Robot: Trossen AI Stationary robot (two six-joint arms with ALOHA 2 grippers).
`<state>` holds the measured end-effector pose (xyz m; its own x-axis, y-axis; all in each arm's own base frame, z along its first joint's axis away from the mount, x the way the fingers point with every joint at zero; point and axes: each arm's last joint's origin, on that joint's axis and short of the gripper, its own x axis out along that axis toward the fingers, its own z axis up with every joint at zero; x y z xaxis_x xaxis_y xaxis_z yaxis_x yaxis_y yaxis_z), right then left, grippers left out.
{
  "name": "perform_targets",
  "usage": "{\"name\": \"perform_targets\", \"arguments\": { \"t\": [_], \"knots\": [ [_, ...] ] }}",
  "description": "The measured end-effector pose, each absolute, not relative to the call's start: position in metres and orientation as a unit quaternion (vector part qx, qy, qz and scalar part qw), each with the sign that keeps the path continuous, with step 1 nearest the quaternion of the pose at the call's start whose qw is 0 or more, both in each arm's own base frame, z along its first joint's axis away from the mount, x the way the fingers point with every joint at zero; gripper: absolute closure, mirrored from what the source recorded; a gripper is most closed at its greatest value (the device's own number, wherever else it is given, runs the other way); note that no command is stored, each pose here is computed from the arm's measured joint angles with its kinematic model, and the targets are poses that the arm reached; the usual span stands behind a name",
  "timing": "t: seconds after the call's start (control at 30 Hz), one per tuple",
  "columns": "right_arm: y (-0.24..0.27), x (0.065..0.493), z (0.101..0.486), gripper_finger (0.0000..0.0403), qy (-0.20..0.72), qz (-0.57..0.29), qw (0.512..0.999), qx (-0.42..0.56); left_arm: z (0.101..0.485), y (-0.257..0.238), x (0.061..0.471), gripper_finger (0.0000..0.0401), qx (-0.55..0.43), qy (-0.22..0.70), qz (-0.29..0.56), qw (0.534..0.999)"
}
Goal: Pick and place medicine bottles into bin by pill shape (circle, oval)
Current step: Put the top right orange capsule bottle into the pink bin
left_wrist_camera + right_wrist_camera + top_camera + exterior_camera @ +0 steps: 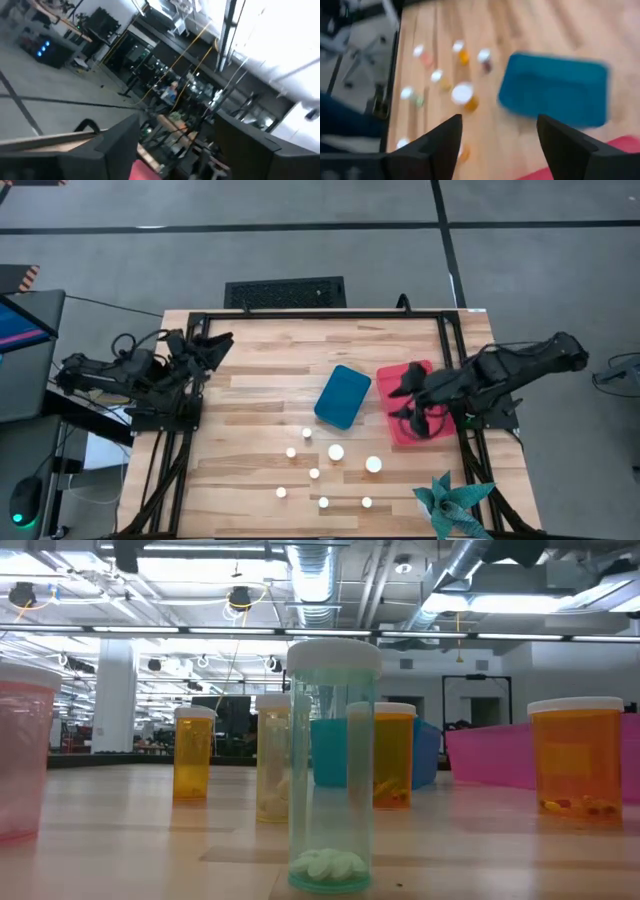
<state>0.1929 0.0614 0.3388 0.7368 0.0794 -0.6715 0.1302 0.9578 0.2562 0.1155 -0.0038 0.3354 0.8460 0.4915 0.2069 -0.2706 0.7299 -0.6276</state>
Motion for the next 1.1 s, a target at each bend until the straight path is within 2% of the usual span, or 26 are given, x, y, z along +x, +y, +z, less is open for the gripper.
{"name": "perform_targets", "arguments": {
  "t": [0.17,0.4,0.63,0.87,1.1],
  "knots": [
    [0.086,0.21,0.314,0.0088,0.442,0.008,0.884,0.15,0.349,-0.006,0.133,0.0099,-0.25,-0.107,0.269,0.924],
    [0.109,0.229,0.28,0.0048,0.515,0.003,0.847,0.128,0.353,-0.009,0.148,0.0089,-0.212,-0.034,0.281,0.936],
    [0.128,0.25,0.25,0.0053,0.544,0.031,0.836,0.068,0.355,-0.009,0.148,0.0089,-0.218,-0.038,0.276,0.935],
    [0.144,0.272,0.227,0.0054,0.53,0.043,0.843,0.078,0.365,-0.008,0.125,0.0089,-0.235,-0.052,0.189,0.952],
    [0.144,0.29,0.209,0.0055,0.527,0.027,0.844,0.099,0.371,-0.004,0.094,0.0089,-0.253,-0.073,0.148,0.953]
  ]
}}
